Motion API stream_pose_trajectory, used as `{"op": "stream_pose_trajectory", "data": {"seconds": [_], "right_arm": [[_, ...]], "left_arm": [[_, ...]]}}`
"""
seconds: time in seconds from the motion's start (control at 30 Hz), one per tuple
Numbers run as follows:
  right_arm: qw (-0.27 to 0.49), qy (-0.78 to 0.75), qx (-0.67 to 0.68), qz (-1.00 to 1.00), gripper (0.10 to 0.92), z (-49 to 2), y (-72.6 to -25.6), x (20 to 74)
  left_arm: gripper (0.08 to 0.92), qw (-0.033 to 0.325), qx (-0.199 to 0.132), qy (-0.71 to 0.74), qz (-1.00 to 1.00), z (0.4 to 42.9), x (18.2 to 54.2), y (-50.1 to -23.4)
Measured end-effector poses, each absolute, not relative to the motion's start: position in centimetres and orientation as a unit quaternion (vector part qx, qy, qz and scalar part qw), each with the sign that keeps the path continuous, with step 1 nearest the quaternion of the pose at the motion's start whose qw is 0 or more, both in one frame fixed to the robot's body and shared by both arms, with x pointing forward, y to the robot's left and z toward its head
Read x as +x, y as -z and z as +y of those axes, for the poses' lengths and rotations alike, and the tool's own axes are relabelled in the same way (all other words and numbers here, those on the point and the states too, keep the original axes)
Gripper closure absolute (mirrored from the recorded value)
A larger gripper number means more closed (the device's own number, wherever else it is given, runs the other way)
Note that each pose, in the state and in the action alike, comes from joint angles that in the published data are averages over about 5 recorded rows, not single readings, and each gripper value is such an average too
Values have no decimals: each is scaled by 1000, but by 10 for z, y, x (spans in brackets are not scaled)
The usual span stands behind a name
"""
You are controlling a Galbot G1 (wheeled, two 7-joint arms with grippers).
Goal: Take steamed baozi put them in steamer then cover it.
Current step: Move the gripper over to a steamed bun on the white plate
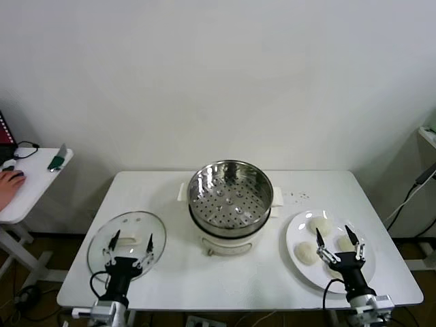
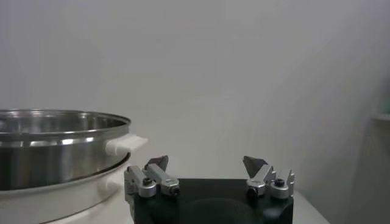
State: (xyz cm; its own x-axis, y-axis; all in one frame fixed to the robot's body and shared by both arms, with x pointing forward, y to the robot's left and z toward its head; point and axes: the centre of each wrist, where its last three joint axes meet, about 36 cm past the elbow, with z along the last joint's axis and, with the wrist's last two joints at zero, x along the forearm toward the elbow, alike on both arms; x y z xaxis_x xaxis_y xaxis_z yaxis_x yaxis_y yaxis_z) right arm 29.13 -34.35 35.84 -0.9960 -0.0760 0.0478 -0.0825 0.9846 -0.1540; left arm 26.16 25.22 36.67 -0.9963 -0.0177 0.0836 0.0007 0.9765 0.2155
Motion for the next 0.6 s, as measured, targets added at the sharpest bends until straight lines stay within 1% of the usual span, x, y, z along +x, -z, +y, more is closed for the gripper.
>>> {"op": "stream_pose_trajectory", "data": {"seconds": [0.2, 0.6], "right_arm": [[46, -132, 84, -987, 200, -363, -378, 311], [155, -311, 254, -903, 200, -423, -451, 384]], "left_arm": [[177, 33, 3, 108, -994, 251, 259, -367], [177, 17, -1, 109, -994, 243, 244, -353]]}}
